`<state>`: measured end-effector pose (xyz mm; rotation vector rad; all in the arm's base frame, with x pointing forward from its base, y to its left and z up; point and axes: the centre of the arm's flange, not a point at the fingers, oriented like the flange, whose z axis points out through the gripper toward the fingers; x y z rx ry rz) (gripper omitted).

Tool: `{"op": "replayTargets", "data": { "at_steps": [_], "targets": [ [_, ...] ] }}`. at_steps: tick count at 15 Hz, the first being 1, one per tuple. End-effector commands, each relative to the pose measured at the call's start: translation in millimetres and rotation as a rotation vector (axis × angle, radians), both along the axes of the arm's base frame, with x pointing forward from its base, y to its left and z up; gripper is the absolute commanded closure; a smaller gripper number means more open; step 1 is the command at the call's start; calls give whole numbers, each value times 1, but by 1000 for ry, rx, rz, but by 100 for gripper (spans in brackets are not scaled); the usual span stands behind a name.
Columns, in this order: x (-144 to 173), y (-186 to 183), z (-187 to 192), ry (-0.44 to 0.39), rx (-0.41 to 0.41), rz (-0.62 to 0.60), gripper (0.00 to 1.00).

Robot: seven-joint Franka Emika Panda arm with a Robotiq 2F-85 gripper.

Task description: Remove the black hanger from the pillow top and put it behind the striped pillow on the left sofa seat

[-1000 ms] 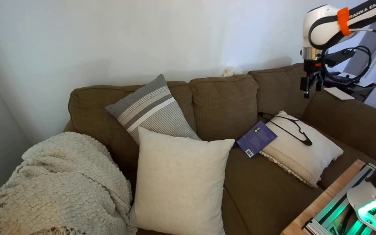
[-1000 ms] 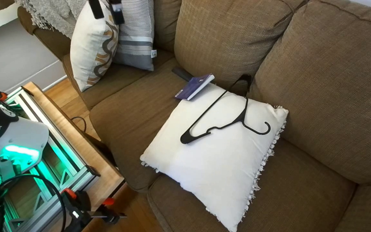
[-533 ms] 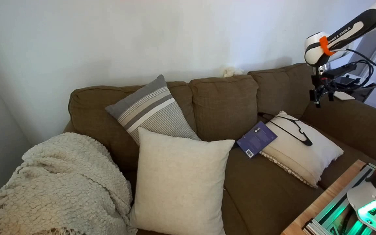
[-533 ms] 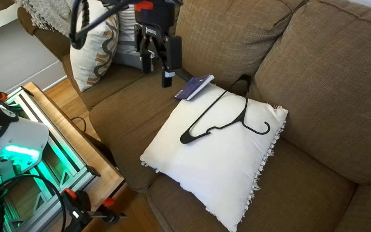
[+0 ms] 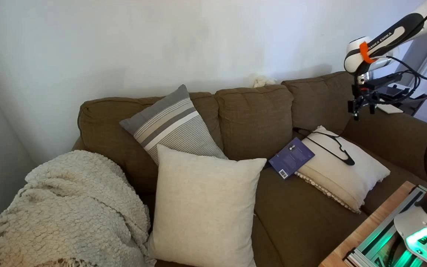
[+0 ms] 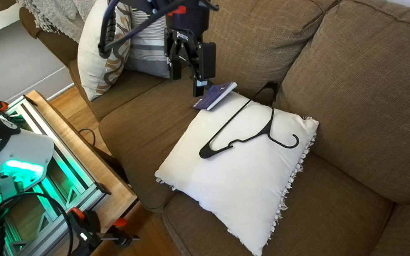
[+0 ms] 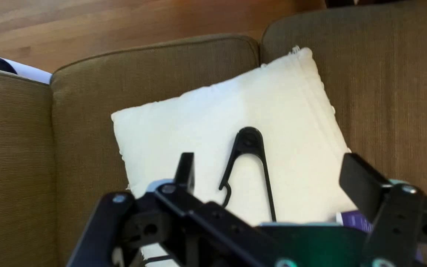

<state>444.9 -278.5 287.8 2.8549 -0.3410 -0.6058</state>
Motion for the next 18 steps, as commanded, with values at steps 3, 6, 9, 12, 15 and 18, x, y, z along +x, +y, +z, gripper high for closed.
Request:
{"op": "replayTargets", "data": {
  "at_steps": [3,6,9,12,15,18],
  "targets": [
    [31,-69,-49,-207,29,-189,0],
    [64,-100,-82,-237,73,-143,0],
    [108,-113,-115,-222,54,19,0],
    [137,-131,-148,-164,51,-10,0],
    [112,-104,-145,-180,44,8,0],
    [105,-102,-141,-260,-16,93,0]
  ]
}}
